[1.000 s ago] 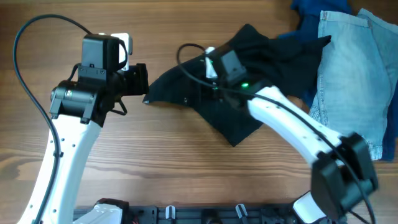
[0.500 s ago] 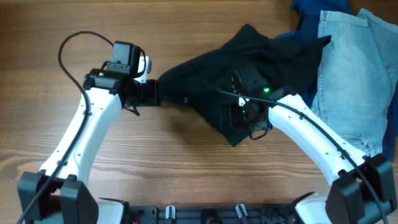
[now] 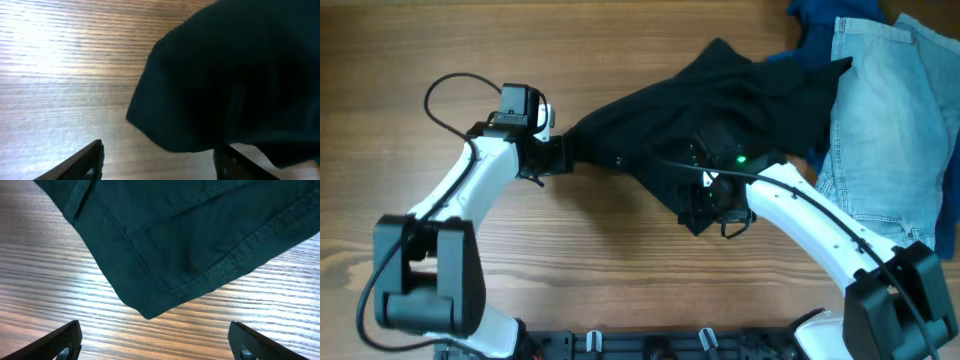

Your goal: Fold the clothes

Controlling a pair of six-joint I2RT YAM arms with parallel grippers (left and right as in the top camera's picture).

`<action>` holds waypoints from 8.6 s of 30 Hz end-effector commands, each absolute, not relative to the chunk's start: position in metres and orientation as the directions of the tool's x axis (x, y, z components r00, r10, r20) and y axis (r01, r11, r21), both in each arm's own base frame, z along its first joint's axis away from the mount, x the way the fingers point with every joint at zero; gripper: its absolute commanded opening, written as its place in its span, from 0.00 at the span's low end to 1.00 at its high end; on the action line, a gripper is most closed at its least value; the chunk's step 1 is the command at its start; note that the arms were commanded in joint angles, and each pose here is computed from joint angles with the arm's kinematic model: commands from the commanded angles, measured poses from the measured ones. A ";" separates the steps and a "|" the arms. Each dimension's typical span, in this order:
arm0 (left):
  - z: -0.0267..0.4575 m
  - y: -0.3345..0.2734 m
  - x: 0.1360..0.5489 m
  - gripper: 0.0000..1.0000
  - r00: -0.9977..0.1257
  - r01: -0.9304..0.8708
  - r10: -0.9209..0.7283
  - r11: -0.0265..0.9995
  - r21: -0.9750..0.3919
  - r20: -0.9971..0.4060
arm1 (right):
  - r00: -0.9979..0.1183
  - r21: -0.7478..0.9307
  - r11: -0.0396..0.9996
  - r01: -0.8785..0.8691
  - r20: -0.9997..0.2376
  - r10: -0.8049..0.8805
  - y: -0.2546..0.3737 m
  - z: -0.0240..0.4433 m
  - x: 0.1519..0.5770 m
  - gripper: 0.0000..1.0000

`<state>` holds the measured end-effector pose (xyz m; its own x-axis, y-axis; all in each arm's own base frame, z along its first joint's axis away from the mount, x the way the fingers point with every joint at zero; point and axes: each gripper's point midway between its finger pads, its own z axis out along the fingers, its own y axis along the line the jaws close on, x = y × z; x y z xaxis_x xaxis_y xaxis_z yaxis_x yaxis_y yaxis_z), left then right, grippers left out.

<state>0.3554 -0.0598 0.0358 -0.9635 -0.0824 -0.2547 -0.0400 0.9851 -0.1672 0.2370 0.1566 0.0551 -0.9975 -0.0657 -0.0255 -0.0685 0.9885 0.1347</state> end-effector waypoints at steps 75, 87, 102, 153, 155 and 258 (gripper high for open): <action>0.020 -0.067 0.445 0.82 -0.854 0.130 -0.107 0.904 -0.408 -0.509 | -0.994 0.121 0.993 -0.002 -0.108 0.011 0.139 -0.026 0.214 0.04; -0.019 -0.079 0.432 0.07 -0.907 0.091 -0.122 0.878 -0.471 -0.404 | -0.994 0.121 0.993 -0.002 -0.106 0.011 0.139 -0.027 0.213 0.04; 0.148 -0.061 0.429 0.04 -0.743 0.114 -0.181 0.915 -0.388 -0.645 | -0.945 0.201 0.972 -0.123 -0.324 -0.053 0.172 0.070 0.278 0.04; 0.417 0.015 0.293 0.04 -0.468 -0.173 -0.204 0.975 -0.137 -0.860 | -0.761 0.057 0.976 -0.208 -0.637 -0.126 0.099 0.351 0.322 0.04; 0.393 0.015 0.324 0.04 -0.534 -0.183 -0.204 0.975 -0.123 -0.820 | -0.781 0.038 0.978 -0.204 -0.609 -0.139 0.105 0.331 0.348 0.04; 0.020 0.036 0.315 0.20 -0.995 -0.100 -0.101 0.957 -0.273 0.010 | -0.851 0.199 0.888 -0.414 -0.430 -0.300 0.145 0.199 0.429 1.00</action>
<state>0.3167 0.0421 0.0260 -0.9941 -0.1079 -0.0058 -0.1036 0.9664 -0.2352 0.4298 0.1438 0.2068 -0.8511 -0.2836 -0.4417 -0.3957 0.8996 0.1849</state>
